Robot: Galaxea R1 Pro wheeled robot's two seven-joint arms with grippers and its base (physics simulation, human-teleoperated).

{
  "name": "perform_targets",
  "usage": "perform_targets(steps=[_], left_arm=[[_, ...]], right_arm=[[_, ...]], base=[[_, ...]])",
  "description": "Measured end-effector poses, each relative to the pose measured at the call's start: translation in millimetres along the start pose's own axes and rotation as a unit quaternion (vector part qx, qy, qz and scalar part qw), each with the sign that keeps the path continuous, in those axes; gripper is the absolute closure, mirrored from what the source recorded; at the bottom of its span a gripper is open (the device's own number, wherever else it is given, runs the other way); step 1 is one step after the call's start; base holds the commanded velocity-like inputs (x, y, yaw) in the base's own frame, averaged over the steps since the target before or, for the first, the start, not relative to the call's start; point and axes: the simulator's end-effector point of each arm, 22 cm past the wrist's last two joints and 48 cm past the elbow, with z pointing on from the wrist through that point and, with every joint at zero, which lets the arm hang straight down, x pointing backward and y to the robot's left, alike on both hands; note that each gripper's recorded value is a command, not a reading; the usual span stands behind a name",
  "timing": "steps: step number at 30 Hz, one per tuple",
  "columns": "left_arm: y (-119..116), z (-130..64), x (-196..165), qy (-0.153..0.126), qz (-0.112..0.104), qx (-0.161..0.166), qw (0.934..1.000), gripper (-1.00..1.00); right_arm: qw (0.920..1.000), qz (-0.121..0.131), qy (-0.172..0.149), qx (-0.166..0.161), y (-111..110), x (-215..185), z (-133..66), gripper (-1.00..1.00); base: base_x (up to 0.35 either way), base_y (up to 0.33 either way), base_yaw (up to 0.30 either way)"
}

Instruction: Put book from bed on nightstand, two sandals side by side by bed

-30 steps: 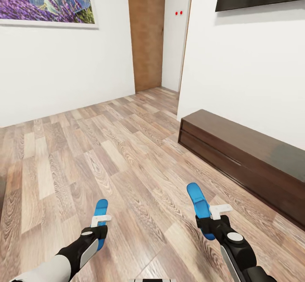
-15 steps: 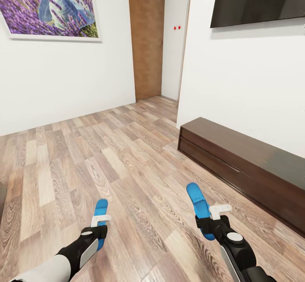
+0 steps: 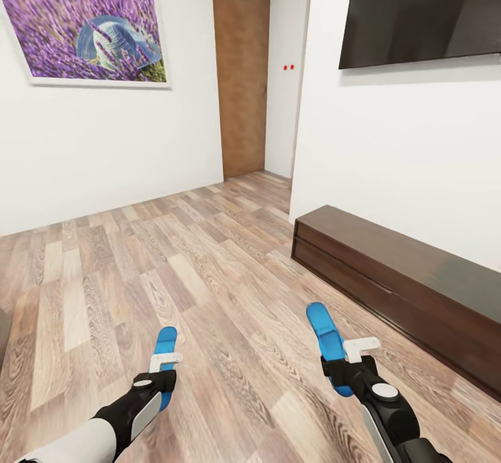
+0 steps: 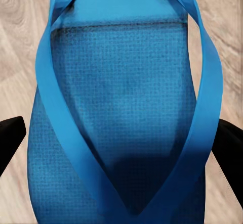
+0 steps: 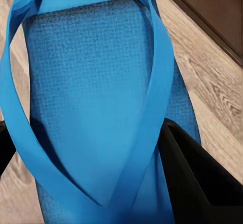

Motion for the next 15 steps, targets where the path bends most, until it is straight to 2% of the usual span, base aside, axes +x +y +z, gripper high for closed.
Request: perform_targets(steps=[8, 15], left_arm=[[1.2, -9.5, -16.9, -0.016, -0.003, 0.0, 0.9999, 1.0], [2.7, -19.0, -30.3, -0.016, -0.003, -0.002, 0.9999, 1.0]], right_arm=[[0.9999, 0.001, -0.014, 0.002, -2.1, -10.8, -7.5, 1.0], [0.9999, 0.001, -0.014, 0.003, -4.7, -25.0, -14.1, 1.0]], base=[[0.0, 0.0, 0.0], [0.0, 0.0, 0.0]])
